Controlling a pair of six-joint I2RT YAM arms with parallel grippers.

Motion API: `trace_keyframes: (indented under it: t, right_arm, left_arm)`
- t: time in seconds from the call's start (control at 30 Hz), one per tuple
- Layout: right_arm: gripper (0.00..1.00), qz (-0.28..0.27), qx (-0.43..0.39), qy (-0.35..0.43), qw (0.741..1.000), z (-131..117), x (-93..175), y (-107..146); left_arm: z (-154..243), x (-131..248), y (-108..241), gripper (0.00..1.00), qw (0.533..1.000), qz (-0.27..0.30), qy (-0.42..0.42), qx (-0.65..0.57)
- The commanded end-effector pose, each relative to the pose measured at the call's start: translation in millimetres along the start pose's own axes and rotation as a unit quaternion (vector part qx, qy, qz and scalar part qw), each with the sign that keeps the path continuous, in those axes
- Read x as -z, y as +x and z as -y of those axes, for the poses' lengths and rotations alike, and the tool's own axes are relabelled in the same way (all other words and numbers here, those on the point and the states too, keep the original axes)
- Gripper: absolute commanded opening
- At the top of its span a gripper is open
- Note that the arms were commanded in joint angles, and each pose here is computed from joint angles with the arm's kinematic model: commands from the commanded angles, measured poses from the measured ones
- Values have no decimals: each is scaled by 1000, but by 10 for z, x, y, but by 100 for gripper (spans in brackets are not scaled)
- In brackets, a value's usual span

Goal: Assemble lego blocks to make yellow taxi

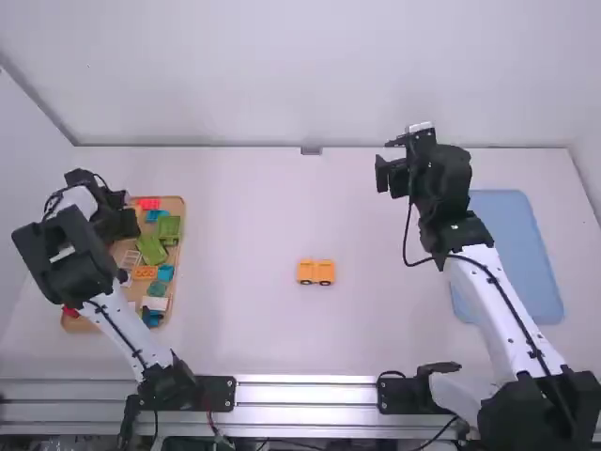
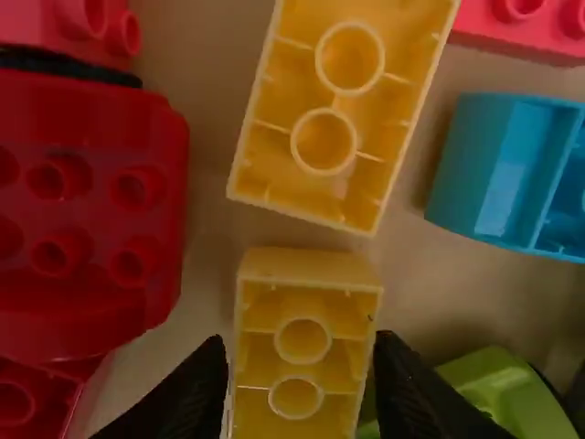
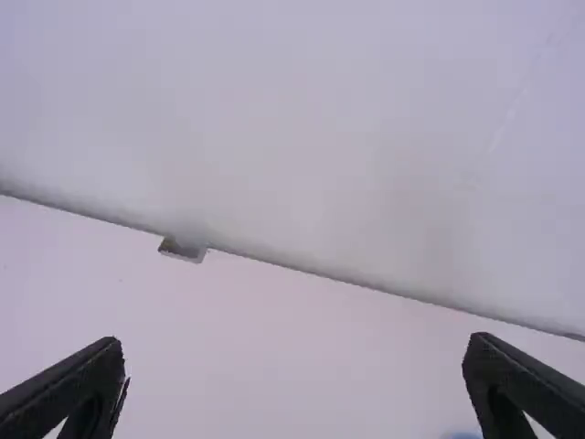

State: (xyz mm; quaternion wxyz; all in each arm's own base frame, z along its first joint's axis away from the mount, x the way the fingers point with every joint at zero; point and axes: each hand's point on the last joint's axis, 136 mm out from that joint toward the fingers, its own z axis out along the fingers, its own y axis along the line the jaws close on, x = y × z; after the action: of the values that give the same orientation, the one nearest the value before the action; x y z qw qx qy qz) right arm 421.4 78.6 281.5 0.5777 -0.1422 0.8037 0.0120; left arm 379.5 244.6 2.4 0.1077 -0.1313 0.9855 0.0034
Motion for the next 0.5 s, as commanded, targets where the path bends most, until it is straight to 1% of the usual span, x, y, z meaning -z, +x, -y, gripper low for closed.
trace_keyframes:
  t: [0.0,0.33,0.47]
  right_arm:
    - [98,17,-3,2,1000,25,16,-170]
    - [98,17,-3,2,1000,23,16,-168]
    - [98,16,-3,2,1000,20,16,-164]
  left_arm:
    - [39,-79,79,45,1000,-15,3,0]
    - [51,-80,75,41,1000,-15,3,-11]
    - [69,-92,86,43,1000,-17,3,-14]
